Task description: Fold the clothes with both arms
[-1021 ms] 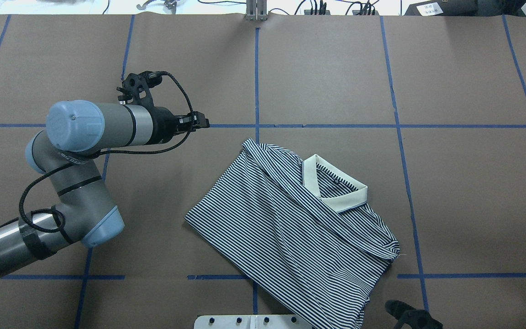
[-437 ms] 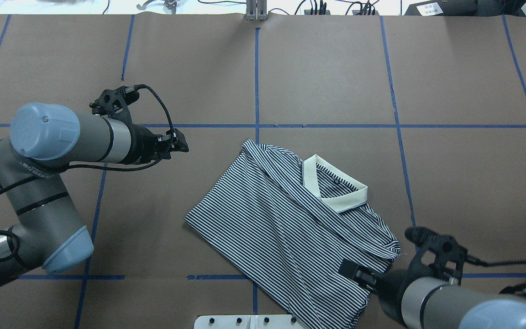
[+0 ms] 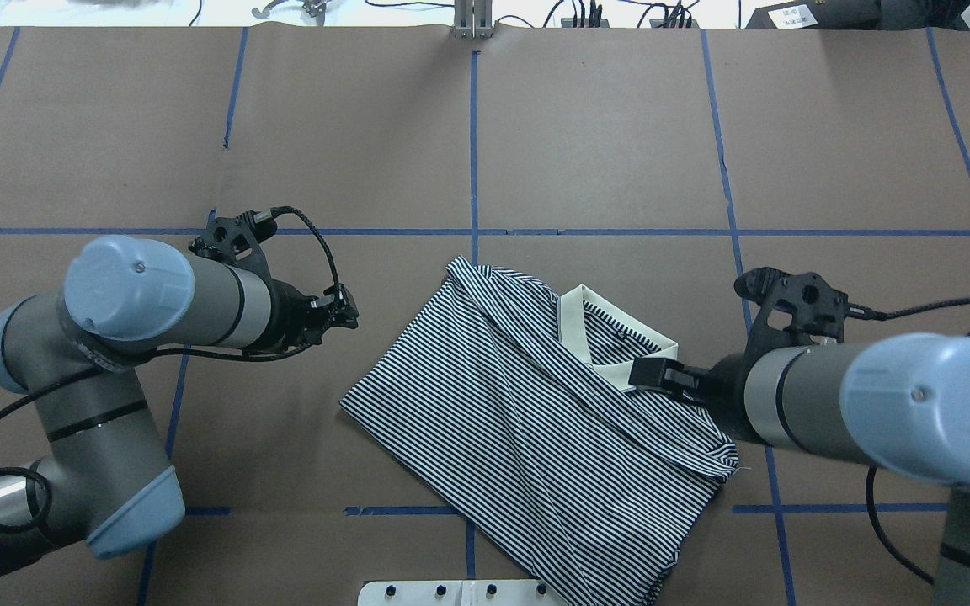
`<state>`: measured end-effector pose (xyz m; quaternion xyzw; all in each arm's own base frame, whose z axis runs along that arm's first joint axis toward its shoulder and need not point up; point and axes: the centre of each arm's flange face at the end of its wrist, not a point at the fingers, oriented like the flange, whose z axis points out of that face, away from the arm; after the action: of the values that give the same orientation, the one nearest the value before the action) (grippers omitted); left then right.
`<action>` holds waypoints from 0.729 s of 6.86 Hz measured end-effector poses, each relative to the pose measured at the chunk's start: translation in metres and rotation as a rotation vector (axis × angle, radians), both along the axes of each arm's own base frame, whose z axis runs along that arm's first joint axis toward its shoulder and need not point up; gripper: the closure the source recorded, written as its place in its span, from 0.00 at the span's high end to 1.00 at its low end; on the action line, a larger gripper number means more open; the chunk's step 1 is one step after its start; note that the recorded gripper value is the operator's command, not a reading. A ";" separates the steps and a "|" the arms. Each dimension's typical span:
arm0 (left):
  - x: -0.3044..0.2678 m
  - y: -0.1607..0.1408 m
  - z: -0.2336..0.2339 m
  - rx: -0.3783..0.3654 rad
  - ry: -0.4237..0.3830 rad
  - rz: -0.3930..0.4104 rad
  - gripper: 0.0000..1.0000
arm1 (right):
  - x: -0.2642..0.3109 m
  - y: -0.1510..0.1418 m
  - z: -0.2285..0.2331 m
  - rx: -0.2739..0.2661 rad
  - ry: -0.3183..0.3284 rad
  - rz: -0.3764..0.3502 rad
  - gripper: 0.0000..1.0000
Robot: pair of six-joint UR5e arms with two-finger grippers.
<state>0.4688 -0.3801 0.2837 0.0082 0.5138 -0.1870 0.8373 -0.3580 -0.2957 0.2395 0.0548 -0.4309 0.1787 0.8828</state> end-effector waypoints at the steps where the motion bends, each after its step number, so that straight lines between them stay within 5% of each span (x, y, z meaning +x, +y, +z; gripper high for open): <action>1: 0.021 0.020 0.001 -0.006 -0.020 0.022 0.57 | -0.003 -0.026 0.001 0.001 0.012 0.013 1.00; 5: 0.050 0.048 0.012 -0.033 -0.112 0.056 0.57 | -0.007 -0.044 -0.001 -0.004 0.015 0.025 1.00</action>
<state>0.5186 -0.3323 0.2962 -0.0096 0.4629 -0.1710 0.8697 -0.3650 -0.3393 0.2388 0.0597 -0.4234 0.1903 0.8837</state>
